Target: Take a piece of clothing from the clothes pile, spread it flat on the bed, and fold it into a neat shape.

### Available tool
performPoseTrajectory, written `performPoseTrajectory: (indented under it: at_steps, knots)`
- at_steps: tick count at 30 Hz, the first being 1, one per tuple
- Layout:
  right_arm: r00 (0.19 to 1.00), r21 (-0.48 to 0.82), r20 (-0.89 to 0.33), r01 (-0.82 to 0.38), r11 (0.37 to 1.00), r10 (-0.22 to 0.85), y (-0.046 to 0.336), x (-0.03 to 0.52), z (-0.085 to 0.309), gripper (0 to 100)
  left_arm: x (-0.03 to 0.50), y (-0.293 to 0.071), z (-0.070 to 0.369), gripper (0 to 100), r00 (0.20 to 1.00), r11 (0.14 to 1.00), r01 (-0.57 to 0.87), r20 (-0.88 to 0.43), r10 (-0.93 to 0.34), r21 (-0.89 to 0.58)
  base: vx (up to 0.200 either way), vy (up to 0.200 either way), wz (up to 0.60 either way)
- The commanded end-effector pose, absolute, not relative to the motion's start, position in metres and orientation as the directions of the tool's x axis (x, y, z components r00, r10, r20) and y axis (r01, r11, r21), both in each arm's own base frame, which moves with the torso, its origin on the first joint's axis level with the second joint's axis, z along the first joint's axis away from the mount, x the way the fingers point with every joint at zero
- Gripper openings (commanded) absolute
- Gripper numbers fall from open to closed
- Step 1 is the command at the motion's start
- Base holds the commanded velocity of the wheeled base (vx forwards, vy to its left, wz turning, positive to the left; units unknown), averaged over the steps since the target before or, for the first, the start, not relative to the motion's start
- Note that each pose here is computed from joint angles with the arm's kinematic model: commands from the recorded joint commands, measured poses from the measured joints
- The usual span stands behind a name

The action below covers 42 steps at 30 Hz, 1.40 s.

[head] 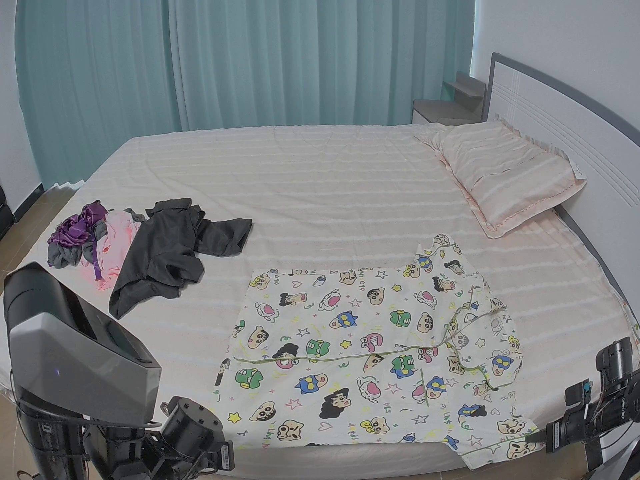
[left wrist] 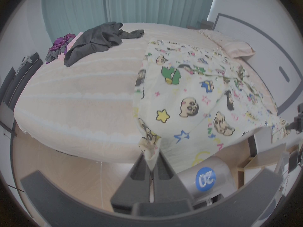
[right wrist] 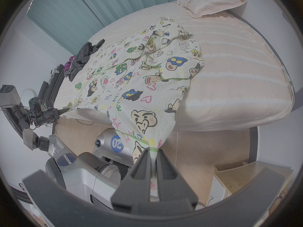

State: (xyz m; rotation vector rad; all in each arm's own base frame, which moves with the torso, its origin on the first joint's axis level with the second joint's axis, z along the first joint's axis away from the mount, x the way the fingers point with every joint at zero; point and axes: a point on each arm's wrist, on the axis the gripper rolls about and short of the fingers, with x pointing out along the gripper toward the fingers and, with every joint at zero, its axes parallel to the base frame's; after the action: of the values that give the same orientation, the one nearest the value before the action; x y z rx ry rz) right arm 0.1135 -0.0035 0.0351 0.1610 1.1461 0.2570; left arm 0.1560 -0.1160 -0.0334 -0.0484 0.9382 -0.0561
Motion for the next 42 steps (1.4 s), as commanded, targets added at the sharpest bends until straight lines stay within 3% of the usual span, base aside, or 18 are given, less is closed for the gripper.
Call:
performPoseTrajectory:
  at_steps: [1,5,10,16,18,22,35,42]
  knots:
    - [0.416,0.261,-0.862,-0.125,0.957,0.289,-0.004,0.117,0.039,0,0.170,-0.119,-0.020,0,0.655,0.991,0.004,-0.749,-0.101,-0.130,0.000,0.000,0.00]
    - [0.511,0.289,-0.804,-0.114,0.951,0.305,-0.006,0.134,0.055,0,0.192,-0.123,-0.006,0,0.724,0.980,-0.026,-0.680,-0.118,-0.197,0.000,0.000,0.00]
    - [0.565,0.347,-0.761,-0.063,0.936,0.320,-0.008,0.159,0.068,0,0.216,-0.124,-0.006,0,0.698,0.981,-0.088,-0.713,-0.063,-0.173,0.000,0.000,0.00]
    - [0.548,0.370,-0.772,-0.024,0.929,0.322,-0.012,0.188,0.063,0,0.254,-0.135,0.008,0,0.617,0.961,-0.139,-0.780,-0.104,-0.238,0.000,0.000,0.00]
    - [0.539,0.374,-0.778,-0.014,0.927,0.322,-0.013,0.196,0.060,0,0.262,-0.138,0.016,0,0.530,0.945,-0.168,-0.834,-0.155,-0.282,0.000,0.000,0.00]
    - [0.531,0.382,-0.785,0.006,0.924,0.320,-0.016,0.211,0.055,0,0.279,-0.142,0.027,0,0.465,0.917,-0.229,-0.864,-0.192,-0.327,0.000,0.000,0.00]
    - [0.537,0.381,-0.785,0.028,0.924,0.308,-0.024,0.256,0.032,0,0.319,-0.140,0.015,0,0.456,0.882,-0.323,-0.873,-0.173,-0.344,0.000,0.000,0.00]
    - [0.600,0.414,-0.746,0.078,0.907,0.290,-0.030,0.282,0.030,0,0.332,-0.136,0.019,0,0.487,0.847,-0.369,-0.856,-0.173,-0.382,0.000,0.000,0.00]
